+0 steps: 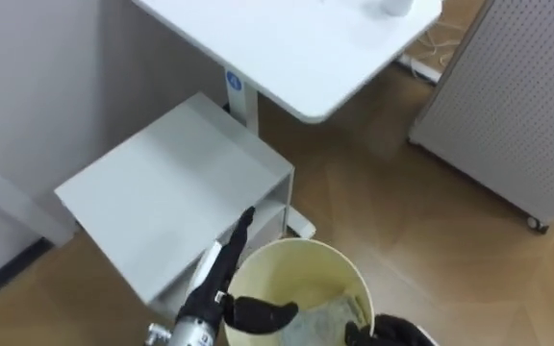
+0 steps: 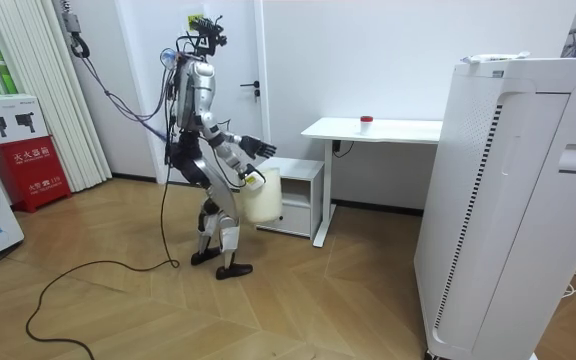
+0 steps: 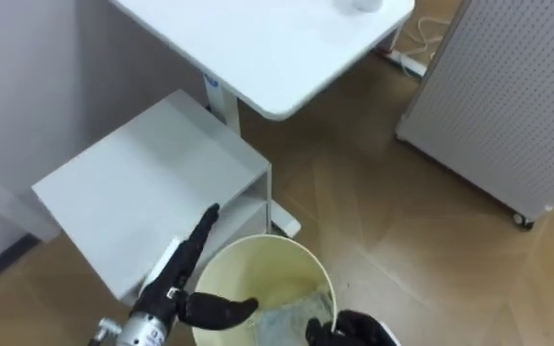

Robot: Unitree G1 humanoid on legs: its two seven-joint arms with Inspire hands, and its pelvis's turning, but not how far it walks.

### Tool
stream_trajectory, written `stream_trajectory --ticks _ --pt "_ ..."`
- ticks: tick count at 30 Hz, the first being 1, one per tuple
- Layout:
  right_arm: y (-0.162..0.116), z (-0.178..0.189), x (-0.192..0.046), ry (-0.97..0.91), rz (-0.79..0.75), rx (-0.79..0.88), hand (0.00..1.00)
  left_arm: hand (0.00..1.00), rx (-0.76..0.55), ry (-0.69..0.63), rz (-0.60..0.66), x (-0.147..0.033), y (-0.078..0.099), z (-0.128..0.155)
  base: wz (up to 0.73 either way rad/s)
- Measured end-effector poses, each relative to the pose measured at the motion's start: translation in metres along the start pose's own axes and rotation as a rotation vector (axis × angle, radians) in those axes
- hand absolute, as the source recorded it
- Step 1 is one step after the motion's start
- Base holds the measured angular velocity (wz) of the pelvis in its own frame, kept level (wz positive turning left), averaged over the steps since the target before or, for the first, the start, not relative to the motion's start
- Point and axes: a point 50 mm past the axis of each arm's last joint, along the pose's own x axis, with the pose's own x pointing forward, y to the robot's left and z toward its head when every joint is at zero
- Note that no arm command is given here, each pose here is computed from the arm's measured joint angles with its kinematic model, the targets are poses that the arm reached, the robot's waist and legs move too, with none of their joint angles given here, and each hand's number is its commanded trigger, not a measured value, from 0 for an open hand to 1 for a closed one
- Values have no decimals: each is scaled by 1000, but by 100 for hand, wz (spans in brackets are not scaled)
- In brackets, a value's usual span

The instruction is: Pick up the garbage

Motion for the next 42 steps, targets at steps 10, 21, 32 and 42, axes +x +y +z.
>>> stream_trajectory --ticks 10,21,32,42 --pt "-8 -13 -20 6 -2 -48 100 0 22 -86 235 -17 42 12 -45" --pt "-19 -20 -29 54 -14 -102 100 0 23 -172 304 -20 48 30 -19" --pt "-12 -13 -27 28 31 -164 100 0 8 -213 379 -29 62 39 -23" --pt "-10 -1 -27 -1 64 -242 100 0 -82 -263 518 -42 79 46 -81"
